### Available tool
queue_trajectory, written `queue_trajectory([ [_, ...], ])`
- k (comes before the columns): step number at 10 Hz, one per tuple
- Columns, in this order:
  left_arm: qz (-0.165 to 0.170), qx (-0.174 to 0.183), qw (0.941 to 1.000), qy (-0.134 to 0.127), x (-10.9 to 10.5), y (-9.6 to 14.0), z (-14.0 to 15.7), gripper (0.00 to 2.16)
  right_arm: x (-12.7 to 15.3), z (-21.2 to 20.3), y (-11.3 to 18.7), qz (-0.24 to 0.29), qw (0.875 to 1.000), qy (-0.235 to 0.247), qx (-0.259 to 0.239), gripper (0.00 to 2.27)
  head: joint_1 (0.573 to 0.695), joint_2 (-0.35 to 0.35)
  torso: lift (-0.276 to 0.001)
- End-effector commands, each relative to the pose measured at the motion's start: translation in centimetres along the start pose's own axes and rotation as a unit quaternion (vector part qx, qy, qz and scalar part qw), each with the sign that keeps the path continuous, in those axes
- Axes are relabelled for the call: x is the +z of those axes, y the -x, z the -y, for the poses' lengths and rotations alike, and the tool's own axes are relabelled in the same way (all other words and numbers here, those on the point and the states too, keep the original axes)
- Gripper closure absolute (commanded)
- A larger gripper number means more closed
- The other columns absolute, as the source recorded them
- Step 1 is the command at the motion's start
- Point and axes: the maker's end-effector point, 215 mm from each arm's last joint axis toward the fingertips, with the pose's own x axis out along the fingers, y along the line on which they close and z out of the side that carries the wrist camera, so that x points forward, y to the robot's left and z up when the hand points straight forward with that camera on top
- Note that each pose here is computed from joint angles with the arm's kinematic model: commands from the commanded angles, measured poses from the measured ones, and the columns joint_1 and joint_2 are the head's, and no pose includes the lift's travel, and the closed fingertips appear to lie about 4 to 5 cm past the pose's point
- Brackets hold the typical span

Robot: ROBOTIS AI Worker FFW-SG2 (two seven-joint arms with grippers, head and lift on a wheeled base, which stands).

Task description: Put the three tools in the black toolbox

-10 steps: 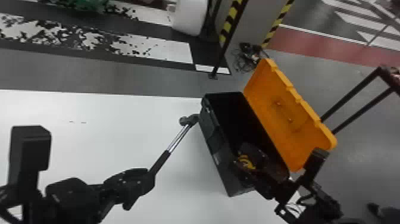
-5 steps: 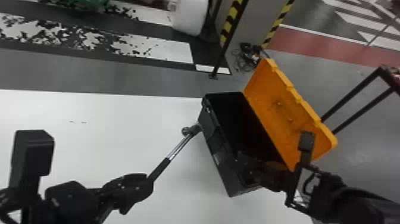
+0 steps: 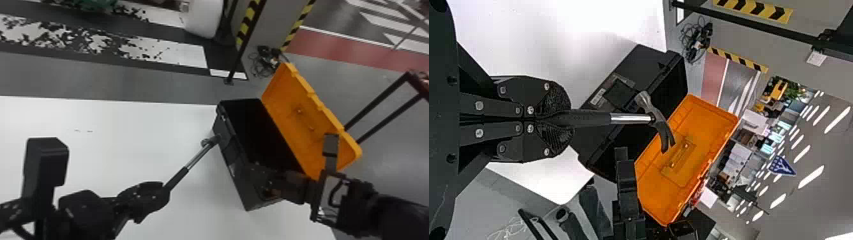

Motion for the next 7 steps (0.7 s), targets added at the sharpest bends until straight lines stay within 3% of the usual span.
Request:
queue_trajectory([
  [1, 0.003, -0.002, 1.0, -0.007, 0.1, -0.4, 0.4, 1.74, 0.1, -2.0, -0.5, 0.005, 1.0, 0.0, 0.016, 0.1, 0.695, -0.35, -0.055],
  [7, 0.007, -0.006, 0.9998, -0.015, 0.1, -1.3, 1.3, 1.74, -0.4, -5.6, -1.5, 0.02, 0.998, -0.019, 0.057, 0.1, 0.695, -0.35, -0.055],
])
